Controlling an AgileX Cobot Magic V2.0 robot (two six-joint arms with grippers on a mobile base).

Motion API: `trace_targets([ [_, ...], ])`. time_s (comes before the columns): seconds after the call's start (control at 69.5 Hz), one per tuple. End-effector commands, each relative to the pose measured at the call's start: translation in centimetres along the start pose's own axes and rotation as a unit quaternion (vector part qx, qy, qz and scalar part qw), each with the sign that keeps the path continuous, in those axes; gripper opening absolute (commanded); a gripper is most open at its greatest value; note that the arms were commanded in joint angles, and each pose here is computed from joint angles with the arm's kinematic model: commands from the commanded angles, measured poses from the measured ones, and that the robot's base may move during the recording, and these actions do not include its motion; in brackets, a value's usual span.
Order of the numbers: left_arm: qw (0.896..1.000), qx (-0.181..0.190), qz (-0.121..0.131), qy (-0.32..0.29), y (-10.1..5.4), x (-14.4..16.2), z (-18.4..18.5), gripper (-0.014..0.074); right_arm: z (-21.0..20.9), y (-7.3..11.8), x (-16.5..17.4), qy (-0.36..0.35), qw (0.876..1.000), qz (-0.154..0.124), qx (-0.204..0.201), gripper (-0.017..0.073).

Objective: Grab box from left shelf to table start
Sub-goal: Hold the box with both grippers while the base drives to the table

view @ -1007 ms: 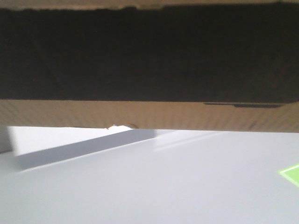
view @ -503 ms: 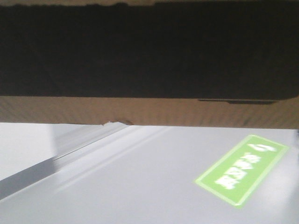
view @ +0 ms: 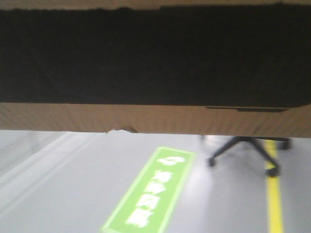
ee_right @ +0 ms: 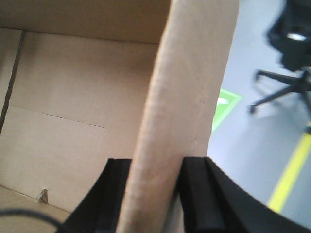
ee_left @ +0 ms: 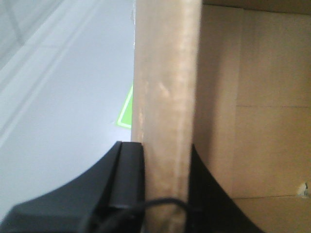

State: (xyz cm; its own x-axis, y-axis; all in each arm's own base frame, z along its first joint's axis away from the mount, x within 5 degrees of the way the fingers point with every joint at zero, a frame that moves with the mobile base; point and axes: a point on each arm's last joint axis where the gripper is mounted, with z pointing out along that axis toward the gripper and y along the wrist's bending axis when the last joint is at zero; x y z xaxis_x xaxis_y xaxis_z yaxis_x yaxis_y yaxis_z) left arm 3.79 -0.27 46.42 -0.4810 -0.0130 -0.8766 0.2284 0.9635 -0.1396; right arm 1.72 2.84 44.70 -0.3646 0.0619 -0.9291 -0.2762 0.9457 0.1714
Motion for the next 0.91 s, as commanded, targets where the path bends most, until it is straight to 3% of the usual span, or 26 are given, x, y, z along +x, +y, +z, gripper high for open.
trace_targets([
  [0.0,1.0,0.011,-0.015,0.008,-0.09,-0.12,-0.87,-0.0093,-0.34,0.13,-1.49,-0.056,0.998,-0.01,0.002,0.0059],
  [0.892,1.0,0.011,-0.015,0.008,-0.09,-0.12,-0.87,-0.0093,-0.34,0.13,-1.47,-0.055,0.998,-0.01,0.002,0.0059],
])
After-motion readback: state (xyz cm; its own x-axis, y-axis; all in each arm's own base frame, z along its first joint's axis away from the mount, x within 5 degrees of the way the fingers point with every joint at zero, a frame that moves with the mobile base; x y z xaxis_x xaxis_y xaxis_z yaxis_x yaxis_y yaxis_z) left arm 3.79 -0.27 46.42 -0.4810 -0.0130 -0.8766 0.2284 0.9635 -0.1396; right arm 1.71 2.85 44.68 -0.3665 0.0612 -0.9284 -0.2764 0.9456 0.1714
